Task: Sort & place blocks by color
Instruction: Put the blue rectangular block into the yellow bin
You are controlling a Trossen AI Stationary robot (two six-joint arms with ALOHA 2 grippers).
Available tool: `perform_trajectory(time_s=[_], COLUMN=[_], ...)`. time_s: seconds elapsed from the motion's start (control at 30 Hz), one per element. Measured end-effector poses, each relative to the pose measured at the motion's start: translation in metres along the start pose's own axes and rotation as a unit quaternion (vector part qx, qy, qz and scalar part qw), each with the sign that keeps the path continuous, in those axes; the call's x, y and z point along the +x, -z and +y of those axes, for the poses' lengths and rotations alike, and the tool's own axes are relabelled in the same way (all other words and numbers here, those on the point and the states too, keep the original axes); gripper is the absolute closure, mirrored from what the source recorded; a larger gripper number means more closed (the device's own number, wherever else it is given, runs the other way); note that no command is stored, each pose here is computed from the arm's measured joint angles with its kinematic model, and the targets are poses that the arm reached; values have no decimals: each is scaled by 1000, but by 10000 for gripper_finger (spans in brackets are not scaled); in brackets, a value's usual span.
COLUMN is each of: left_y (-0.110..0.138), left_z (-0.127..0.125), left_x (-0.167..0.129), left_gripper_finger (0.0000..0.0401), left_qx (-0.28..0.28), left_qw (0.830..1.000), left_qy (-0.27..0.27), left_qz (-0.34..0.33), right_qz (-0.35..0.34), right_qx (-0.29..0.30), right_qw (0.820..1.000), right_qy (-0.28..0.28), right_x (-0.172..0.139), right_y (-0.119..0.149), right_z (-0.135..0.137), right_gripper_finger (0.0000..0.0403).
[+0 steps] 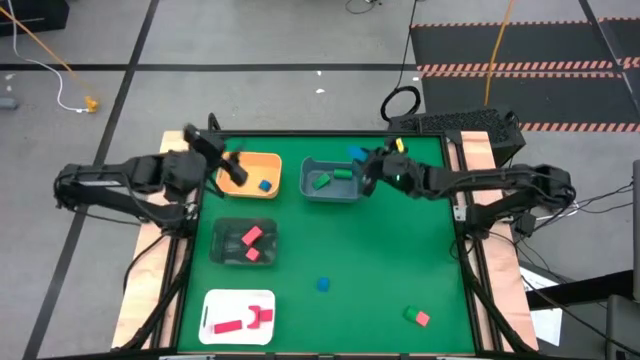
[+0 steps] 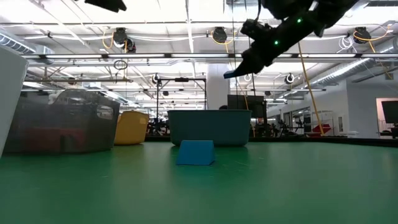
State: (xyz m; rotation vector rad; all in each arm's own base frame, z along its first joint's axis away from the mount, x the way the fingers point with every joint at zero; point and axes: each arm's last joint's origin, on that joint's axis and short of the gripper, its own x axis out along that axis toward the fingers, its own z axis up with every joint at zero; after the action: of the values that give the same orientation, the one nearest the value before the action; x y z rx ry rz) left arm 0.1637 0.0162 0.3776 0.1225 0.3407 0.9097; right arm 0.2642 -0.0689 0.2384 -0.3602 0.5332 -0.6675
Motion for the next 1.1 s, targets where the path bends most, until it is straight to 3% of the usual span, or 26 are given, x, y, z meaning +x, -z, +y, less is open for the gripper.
perform_trajectory(time_s=[0.2,0.33,0.47,0.53,0.7,0.9,0.97,1.1], left_y=[-23,-31,-28,-22,-1,36,45,51], left_z=[27,36,38,36,16,-23,-33,-46], left_x=[-4,-6,-2,0,14,43,53,63], left_gripper_finger=[215,215,215,215,215,215,215,215], left_qx=[24,4,-32,-38,-14,26,3,-124], left_qw=[995,991,991,994,998,991,990,980], left_qy=[-70,-90,-96,-72,53,127,126,129], left_qz=[-74,-102,-93,-74,-11,44,62,91], right_qz=[-46,-61,-93,-99,-108,-132,-153,-164], right_qx=[123,210,244,238,178,53,16,0], right_qw=[986,968,953,954,960,960,956,959], right_qy=[-99,-128,-151,-157,-188,-241,-248,-232], right_x=[16,22,23,24,26,29,26,19], right_y=[3,4,1,1,1,-1,-5,-12], right_z=[-26,-40,-49,-51,-44,-10,0,16], right_gripper_finger=[290,290,290,290,290,290,290,290])
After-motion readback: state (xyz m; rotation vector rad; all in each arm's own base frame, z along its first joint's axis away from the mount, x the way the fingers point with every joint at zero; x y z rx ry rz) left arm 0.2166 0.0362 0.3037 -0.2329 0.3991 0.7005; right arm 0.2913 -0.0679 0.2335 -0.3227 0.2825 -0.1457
